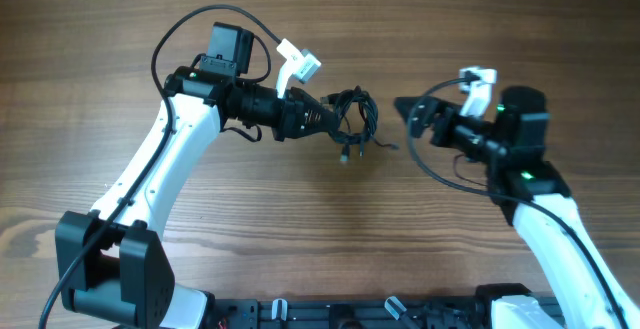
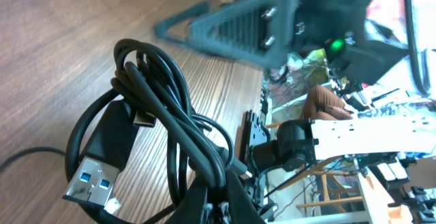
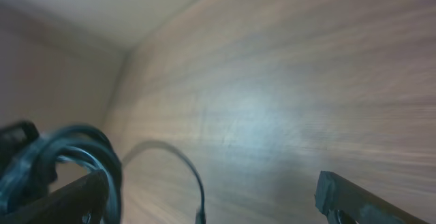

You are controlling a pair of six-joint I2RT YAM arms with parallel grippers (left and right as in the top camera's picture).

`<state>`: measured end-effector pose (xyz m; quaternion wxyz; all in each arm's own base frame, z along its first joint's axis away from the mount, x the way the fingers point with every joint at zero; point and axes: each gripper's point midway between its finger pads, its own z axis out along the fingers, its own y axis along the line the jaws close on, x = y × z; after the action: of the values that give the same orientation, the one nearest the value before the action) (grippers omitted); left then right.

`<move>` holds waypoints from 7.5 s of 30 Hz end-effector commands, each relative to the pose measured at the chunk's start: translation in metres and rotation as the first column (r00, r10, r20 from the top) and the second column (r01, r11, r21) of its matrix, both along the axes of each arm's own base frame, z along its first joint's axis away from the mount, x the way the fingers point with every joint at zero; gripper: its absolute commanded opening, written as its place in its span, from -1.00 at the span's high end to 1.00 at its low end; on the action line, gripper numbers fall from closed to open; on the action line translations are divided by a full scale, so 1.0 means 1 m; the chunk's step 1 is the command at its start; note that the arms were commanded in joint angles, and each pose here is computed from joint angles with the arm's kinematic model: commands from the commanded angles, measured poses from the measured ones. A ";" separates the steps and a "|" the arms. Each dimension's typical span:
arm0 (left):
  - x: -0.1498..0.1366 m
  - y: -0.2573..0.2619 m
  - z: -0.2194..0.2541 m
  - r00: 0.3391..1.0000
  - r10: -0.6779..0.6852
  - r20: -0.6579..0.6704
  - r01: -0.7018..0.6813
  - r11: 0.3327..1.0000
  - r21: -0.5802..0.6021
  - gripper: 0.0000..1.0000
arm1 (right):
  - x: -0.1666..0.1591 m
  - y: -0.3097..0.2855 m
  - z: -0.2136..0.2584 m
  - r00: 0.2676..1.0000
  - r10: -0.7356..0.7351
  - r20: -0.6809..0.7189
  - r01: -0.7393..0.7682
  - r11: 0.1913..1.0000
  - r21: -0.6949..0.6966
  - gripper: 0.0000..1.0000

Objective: Untangle cables

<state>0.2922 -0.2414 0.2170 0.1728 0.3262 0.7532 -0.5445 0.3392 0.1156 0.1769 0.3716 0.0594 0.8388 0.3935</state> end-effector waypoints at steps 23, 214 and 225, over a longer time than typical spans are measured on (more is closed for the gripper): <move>-0.029 -0.021 0.006 0.976 -0.145 0.164 0.145 0.989 0.011 0.92 | -0.074 0.019 0.030 0.885 0.423 0.195 -0.425 0.904 -0.030 -0.33; 0.043 -0.059 -0.041 0.772 0.613 0.167 -0.616 0.658 0.433 0.92 | -0.001 0.063 -0.028 0.966 0.154 -0.205 -0.103 0.965 0.239 0.37; 0.070 -0.012 -0.046 0.803 0.546 0.239 -0.589 0.669 0.454 0.92 | -0.009 0.051 -0.012 0.951 0.307 0.042 -0.309 0.947 0.087 -0.64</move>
<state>0.3603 -0.2532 0.1588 0.2614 0.0548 0.9406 -0.2099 0.3320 0.1655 0.1595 0.2728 0.0141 0.8167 0.5084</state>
